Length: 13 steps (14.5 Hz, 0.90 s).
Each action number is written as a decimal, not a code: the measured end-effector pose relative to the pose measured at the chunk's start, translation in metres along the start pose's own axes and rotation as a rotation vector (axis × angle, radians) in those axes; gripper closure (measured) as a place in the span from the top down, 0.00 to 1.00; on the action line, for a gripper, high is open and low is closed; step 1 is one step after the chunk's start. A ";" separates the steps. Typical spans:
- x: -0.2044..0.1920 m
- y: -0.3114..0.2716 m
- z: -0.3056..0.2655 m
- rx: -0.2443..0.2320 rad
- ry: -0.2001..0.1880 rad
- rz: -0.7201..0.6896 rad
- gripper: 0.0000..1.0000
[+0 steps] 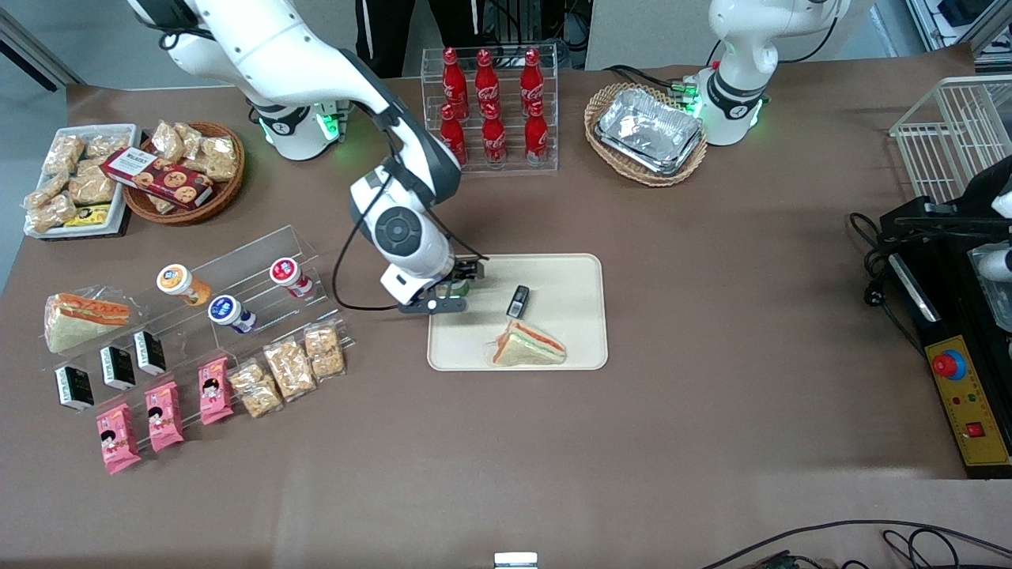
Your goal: Place green gum on tray
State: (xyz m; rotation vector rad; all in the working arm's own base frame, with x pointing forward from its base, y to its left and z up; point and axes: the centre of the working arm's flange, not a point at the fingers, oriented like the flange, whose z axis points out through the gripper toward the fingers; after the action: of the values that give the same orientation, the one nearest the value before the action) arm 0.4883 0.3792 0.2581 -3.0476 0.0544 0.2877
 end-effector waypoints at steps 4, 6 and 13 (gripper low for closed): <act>0.029 0.050 -0.103 -0.002 -0.068 -0.007 1.00; 0.035 0.080 -0.149 0.000 -0.101 -0.012 1.00; 0.027 0.182 -0.260 0.009 -0.079 -0.026 1.00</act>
State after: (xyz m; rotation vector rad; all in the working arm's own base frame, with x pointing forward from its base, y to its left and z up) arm 0.5556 0.1755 0.4941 -3.0218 0.0107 0.4050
